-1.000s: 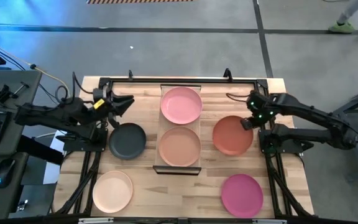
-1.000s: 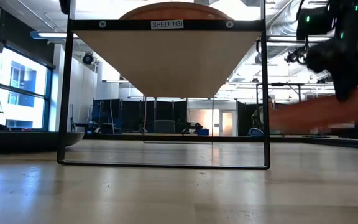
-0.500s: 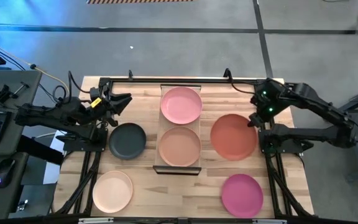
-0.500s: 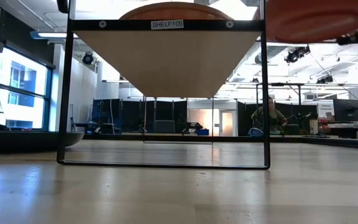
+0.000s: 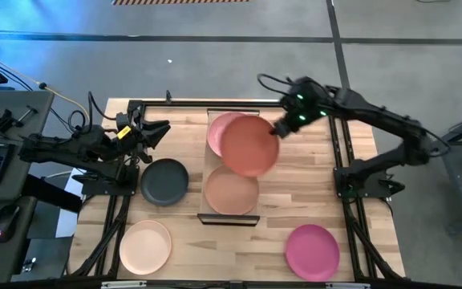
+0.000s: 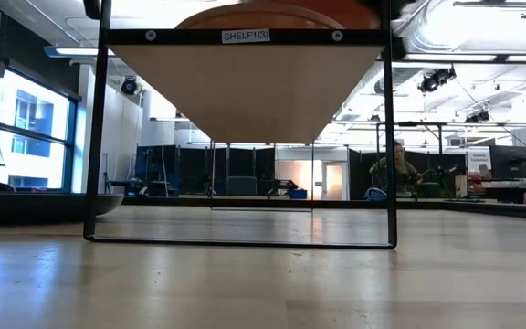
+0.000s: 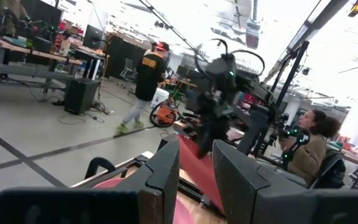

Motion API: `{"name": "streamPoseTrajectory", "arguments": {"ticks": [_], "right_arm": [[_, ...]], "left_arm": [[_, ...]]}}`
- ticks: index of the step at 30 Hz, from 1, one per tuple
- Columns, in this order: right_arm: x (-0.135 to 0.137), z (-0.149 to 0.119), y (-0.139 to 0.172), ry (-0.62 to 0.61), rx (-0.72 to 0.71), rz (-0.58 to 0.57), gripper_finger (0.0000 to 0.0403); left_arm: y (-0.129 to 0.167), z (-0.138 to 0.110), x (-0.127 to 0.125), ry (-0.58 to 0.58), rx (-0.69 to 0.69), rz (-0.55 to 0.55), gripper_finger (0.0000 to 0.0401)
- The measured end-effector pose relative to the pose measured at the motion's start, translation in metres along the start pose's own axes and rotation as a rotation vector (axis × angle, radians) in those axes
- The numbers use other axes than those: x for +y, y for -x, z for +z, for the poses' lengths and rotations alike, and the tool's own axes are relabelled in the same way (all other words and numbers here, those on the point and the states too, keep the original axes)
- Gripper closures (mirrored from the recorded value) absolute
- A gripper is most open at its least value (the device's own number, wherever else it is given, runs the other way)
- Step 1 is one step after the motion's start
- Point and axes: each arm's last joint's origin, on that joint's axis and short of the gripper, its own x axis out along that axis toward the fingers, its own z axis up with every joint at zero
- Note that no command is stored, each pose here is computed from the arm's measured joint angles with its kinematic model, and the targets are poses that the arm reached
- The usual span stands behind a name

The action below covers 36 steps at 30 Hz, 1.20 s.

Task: Place and stack plates onto a shelf
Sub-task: Stack the orange plate on top of the light pink plate on the shelf

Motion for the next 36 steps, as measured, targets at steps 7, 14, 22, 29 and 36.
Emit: {"name": "streamPoseTrajectory", "arguments": {"ticks": [7,14,22,29,36], "right_arm": [[0.003,0.052,-0.041,0.031,0.029,-0.06,0.0403],[-0.013,0.073,-0.069,0.017,0.097,-0.103,0.0403],[-0.028,0.076,-0.058,-0.02,0.153,-0.154,0.0403],[-0.03,0.077,-0.06,-0.01,0.15,-0.153,0.0403],[-0.03,0.077,-0.06,0.016,0.15,-0.149,0.0402]], "left_arm": [[0.0,0.0,0.0,0.006,0.0,0.0,0.0315],[0.0,0.0,0.0,0.007,0.0,0.0,0.0315],[0.0,0.0,-0.001,0.007,0.006,-0.023,0.0315],[0.0,0.0,-0.001,0.008,0.004,-0.023,0.0315],[0.0,0.0,-0.001,0.009,0.003,-0.024,0.0315]]}}
